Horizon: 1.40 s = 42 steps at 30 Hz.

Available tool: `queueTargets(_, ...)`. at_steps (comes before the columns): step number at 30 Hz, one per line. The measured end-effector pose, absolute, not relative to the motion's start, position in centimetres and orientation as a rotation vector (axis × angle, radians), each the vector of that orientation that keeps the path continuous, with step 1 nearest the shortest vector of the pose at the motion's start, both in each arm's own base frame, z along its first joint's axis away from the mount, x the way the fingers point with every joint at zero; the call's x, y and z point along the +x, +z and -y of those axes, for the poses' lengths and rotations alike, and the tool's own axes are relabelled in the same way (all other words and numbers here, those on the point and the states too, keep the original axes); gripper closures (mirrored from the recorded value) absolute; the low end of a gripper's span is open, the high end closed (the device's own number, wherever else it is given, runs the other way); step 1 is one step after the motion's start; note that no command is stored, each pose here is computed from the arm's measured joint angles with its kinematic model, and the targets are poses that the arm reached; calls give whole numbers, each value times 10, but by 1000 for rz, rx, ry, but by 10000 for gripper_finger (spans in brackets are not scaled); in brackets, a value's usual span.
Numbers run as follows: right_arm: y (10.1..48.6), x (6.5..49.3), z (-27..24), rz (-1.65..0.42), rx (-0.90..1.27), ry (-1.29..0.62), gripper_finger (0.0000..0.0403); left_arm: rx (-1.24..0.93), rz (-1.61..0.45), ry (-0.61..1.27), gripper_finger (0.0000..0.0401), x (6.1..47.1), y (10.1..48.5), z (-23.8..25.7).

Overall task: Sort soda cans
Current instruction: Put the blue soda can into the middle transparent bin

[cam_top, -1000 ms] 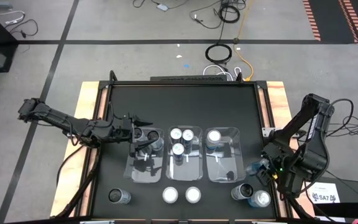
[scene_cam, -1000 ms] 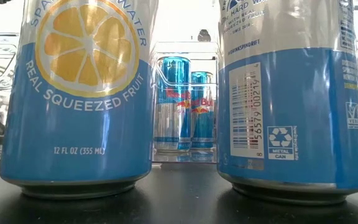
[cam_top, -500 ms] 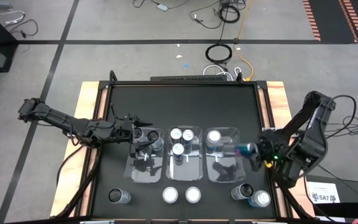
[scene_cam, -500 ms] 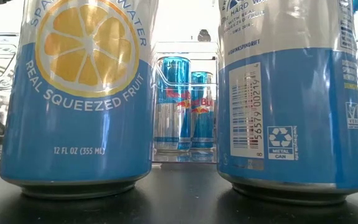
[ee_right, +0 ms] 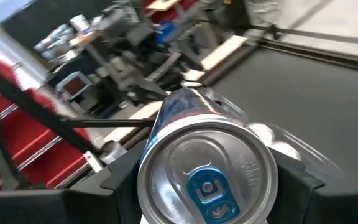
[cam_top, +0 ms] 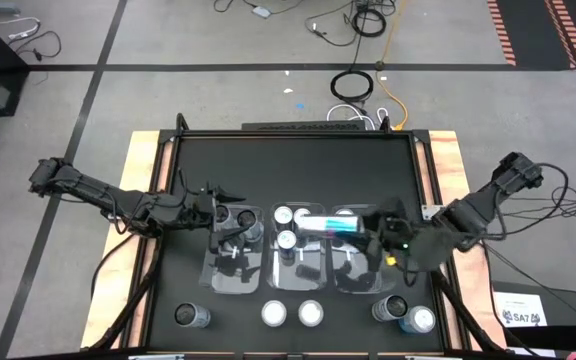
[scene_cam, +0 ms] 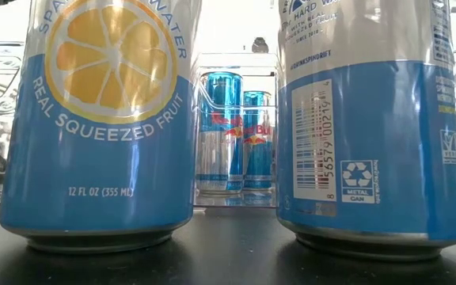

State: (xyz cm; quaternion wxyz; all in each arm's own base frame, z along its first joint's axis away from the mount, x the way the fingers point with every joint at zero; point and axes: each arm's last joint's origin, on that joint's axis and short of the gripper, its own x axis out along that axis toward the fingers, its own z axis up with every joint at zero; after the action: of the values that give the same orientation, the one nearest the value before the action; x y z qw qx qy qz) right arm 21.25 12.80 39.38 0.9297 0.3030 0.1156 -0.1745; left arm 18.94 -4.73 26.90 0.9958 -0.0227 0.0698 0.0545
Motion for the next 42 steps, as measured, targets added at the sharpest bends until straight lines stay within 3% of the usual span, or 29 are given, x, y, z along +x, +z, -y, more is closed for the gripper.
queueTargets(5, 396, 242, -115, -308, 564, -311, 172, -11, -141, 107, 4, 189, 269, 47)
queueTargets(14, 409, 284, -100, -746, 496, -435, 172, -11, -141, 107, 4, 189, 269, 47)
queueTargets(21, 393, 316, -105, -1092, 514, -464, 172, -11, -141, 107, 4, 189, 269, 47)
queueTargets(42, 315, 389, -79, -1274, 456, -557, 172, -11, -145, 107, 4, 189, 269, 47)
